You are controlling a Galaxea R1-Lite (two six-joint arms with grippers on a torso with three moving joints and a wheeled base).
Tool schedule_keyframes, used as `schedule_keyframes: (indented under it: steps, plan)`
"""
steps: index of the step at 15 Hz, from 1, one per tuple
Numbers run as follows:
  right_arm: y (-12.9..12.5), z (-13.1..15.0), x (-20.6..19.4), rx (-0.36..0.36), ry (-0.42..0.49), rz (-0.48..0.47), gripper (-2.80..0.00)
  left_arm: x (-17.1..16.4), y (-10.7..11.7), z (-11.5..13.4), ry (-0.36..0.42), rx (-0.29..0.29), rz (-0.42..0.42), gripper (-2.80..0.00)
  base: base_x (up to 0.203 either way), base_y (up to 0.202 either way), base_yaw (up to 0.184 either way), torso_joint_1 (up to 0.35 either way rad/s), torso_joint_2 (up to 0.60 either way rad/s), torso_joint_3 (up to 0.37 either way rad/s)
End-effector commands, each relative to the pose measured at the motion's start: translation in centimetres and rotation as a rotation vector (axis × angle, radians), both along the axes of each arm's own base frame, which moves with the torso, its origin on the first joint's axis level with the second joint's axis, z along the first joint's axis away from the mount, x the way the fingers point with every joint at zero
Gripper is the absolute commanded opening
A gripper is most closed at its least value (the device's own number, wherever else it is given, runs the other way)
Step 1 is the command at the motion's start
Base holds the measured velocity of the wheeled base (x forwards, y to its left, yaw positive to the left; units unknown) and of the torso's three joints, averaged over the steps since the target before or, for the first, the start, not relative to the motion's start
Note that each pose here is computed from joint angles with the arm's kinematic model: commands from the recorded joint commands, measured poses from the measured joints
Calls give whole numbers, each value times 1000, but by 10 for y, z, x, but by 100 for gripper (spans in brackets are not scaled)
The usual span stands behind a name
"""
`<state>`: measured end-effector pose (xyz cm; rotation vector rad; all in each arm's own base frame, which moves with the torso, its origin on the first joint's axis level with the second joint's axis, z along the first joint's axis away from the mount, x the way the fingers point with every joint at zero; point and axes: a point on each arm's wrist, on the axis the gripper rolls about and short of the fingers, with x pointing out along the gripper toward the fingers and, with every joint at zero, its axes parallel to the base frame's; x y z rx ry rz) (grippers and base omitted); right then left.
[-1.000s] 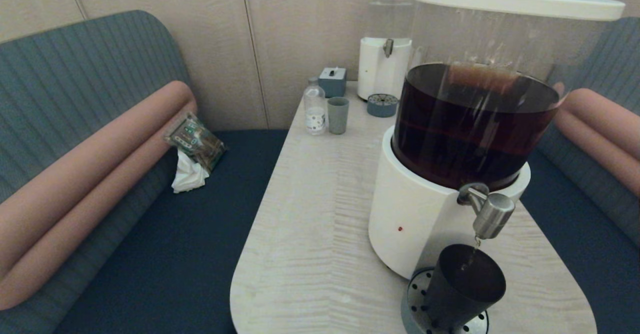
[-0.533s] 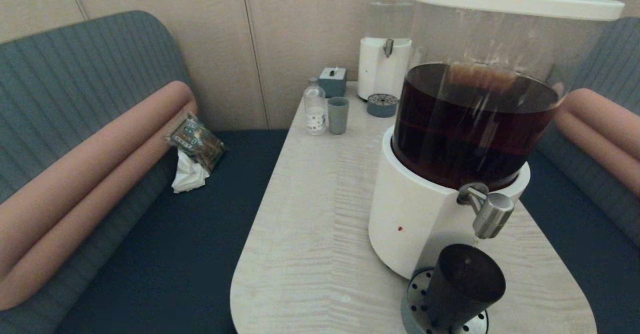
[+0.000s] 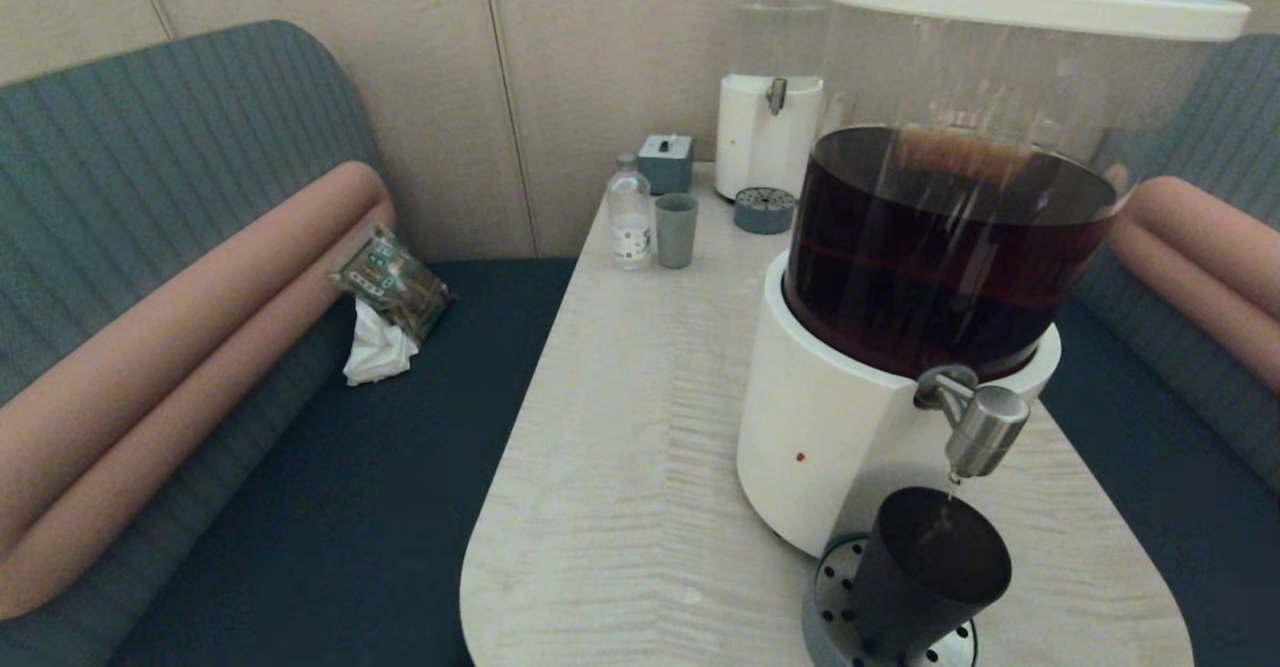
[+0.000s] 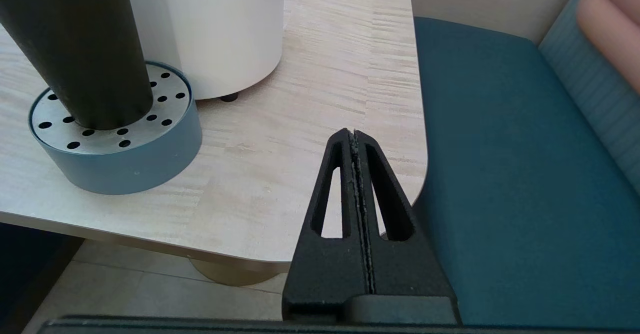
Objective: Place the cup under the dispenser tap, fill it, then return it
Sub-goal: Turn off the faucet
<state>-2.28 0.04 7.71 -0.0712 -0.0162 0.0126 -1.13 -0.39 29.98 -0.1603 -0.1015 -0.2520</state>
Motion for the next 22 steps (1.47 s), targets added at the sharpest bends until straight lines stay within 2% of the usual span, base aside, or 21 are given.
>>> schedule_keyframes:
  steps: [1,3,4,5,6,12,14,17,20,22]
  plan:
    - [0,-2,0,-1,1,1,-280,28,-3,5,131,-16,-77,-280,0,0,0,0,0,0]
    - [0,-2,0,-1,1,1,-280,29,-5,1,297,-12,-187,-280,0,0,0,0,0,0]
    - [0,-2,0,-1,0,1,-280,26,-7,3,359,-9,-284,-280,0,0,0,0,0,0]
    - [0,-2,0,-1,1,1,-280,25,-9,5,405,-4,-360,-280,0,0,0,0,0,0]
    - [0,-2,0,-1,-1,1,-280,26,-9,8,440,8,-402,-280,0,0,0,0,0,0]
    - [0,-2,0,-1,1,1,-280,28,-10,31,397,36,-420,-280,0,0,0,0,0,0]
    - [0,-2,0,-1,0,1,-280,34,-10,23,415,103,-431,-280,0,0,0,0,0,0]
    - [0,-2,0,-1,-1,1,-280,39,-10,10,455,327,-484,-280,0,0,0,0,0,0]
    - [0,-2,0,-1,-1,1,-280,54,-11,18,462,391,-471,-280,0,0,0,0,0,0]
    - [0,-2,0,-1,0,1,-280,60,-11,25,427,449,-468,-280,0,0,0,0,0,0]
